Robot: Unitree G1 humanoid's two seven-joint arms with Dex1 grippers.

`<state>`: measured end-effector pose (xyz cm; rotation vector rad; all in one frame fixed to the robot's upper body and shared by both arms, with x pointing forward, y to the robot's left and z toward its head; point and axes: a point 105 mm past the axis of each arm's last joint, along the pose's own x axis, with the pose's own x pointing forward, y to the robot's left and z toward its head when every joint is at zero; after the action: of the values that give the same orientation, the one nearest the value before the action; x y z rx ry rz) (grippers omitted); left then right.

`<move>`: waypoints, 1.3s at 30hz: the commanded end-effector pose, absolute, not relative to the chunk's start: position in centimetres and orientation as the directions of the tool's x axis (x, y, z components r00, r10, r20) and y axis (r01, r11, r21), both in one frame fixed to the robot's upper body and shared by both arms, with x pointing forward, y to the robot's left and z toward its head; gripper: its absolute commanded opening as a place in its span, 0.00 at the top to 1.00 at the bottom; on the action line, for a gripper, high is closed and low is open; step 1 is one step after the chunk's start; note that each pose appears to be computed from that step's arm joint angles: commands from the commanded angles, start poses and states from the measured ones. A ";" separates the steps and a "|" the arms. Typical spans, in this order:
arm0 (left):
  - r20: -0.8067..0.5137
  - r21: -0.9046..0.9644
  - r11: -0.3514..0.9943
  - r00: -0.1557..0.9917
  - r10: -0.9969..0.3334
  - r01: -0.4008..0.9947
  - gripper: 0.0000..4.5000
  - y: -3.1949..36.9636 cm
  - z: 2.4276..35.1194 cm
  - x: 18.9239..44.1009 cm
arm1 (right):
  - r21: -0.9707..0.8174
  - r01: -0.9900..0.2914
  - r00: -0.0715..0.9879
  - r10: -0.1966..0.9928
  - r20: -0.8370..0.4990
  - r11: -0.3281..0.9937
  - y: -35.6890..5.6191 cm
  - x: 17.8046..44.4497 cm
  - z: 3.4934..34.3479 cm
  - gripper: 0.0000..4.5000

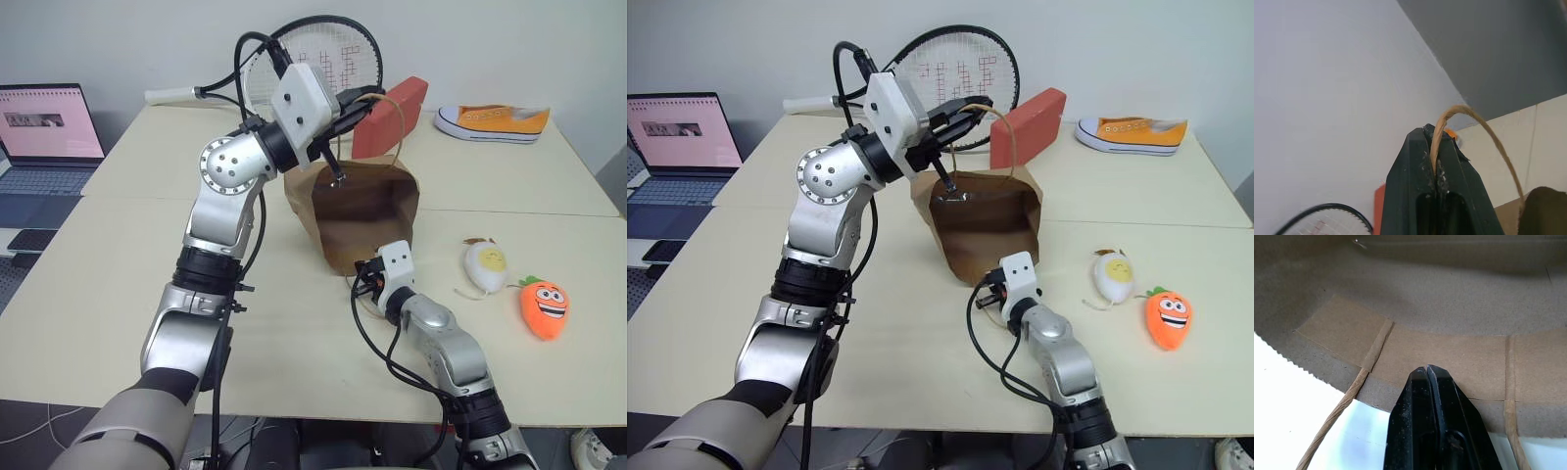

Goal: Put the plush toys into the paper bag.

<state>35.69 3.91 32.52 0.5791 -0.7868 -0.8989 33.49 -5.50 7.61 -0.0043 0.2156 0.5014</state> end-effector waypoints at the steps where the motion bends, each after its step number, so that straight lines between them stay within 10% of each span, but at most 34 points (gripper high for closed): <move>1: 0.418 0.786 0.522 0.339 -0.843 0.331 1.00 3.7 34.5 34.3 | 0.064 -0.476 0.850 0.478 -0.223 0.877 -5.6 33.4 7.3 1.00; 8: 0.470 0.795 0.564 0.362 -0.805 0.223 1.00 4.0 34.9 34.6 | 0.057 -0.480 0.848 0.479 -0.224 0.876 -5.6 33.4 7.4 1.00; 25: 0.227 0.480 0.305 0.219 -0.949 0.822 1.00 2.3 28.3 31.3 | -0.045 -0.578 0.815 0.572 -0.096 0.815 -6.8 31.1 13.4 1.00; 28: 0.198 0.460 0.271 0.200 -0.959 0.845 1.00 2.1 27.6 30.8 | -0.066 -0.598 0.801 0.594 -0.079 0.798 -7.6 30.0 14.8 0.89; 39: 0.184 0.394 0.221 0.159 -0.970 0.892 1.00 1.1 26.1 30.3 | -0.255 -0.587 0.810 0.558 -0.182 0.768 -15.1 26.6 18.4 0.01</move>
<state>31.05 1.51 25.53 0.2185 -0.4032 -1.3138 26.98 -14.30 17.14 -0.2778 0.1364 0.6390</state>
